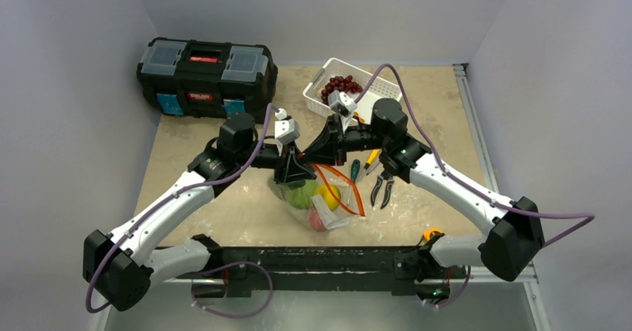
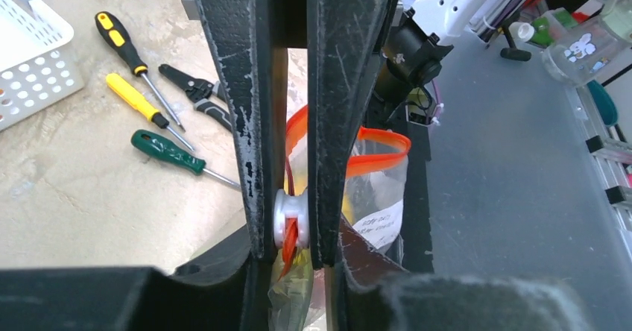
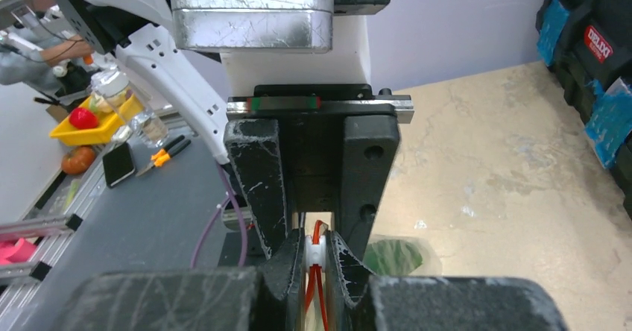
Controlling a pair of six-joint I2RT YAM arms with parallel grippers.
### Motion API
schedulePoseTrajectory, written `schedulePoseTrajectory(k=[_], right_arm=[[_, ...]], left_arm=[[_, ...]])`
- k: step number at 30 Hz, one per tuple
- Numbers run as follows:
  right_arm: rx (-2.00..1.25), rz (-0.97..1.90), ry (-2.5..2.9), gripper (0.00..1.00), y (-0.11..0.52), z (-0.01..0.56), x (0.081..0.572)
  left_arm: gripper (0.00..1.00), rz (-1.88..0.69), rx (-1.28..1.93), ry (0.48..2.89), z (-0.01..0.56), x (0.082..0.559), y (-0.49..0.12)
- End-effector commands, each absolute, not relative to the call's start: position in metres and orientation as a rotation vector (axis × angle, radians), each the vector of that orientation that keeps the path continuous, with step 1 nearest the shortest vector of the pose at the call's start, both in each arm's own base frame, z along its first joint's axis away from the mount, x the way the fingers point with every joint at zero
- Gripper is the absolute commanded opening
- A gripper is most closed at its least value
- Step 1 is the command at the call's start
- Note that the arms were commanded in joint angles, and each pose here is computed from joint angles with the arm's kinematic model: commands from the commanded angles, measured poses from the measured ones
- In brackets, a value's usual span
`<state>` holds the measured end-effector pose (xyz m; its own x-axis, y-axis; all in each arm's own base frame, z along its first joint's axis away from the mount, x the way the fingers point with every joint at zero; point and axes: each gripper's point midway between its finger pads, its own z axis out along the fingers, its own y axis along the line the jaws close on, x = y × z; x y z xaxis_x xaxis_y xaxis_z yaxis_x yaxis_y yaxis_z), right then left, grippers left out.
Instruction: Place the food in the zip-top bag and seal the zipper
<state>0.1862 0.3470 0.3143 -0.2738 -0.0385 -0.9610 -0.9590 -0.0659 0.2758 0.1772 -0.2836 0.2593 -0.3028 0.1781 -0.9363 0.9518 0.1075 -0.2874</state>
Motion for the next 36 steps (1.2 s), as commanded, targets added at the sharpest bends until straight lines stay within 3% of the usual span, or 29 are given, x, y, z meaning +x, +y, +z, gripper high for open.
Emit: schedulePoseTrajectory(k=[1, 4, 13, 17, 22, 26, 30, 33, 35, 36], right_arm=[[-1.158, 1.431, 1.263, 0.0, 0.345, 0.348, 0.178], [-1.131, 1.426, 1.252, 0.0, 0.341, 0.355, 0.177], [-1.133, 1.465, 1.252, 0.0, 0.343, 0.358, 0.174], [-1.137, 1.456, 1.249, 0.0, 0.342, 0.358, 0.173], [-1.147, 1.447, 1.25, 0.0, 0.339, 0.357, 0.17], [-1.141, 1.442, 1.25, 0.0, 0.338, 0.358, 0.171], [-1.132, 1.448, 1.254, 0.0, 0.341, 0.359, 0.173], [-1.128, 1.454, 1.257, 0.0, 0.342, 0.358, 0.175], [-1.125, 1.454, 1.258, 0.0, 0.342, 0.358, 0.175], [-1.123, 1.454, 1.259, 0.0, 0.343, 0.357, 0.175]], left_arm=[[0.02, -1.229, 1.15, 1.601, 0.264, 0.184, -0.284], [0.03, -1.195, 1.148, 1.629, 0.26, 0.185, -0.279], [0.39, -1.265, 1.13, 1.598, 0.264, 0.183, -0.285], [0.48, -1.247, 1.107, 1.604, 0.266, 0.185, -0.281], [0.49, -1.265, 1.106, 1.552, 0.276, 0.182, -0.275], [0.63, -1.302, 1.119, 1.547, 0.279, 0.179, -0.273], [0.61, -1.337, 1.108, 1.556, 0.279, 0.181, -0.277], [0.53, -1.341, 1.099, 1.554, 0.28, 0.184, -0.279], [0.45, -1.332, 1.095, 1.54, 0.282, 0.185, -0.279], [0.32, -1.337, 1.099, 1.529, 0.283, 0.184, -0.279]])
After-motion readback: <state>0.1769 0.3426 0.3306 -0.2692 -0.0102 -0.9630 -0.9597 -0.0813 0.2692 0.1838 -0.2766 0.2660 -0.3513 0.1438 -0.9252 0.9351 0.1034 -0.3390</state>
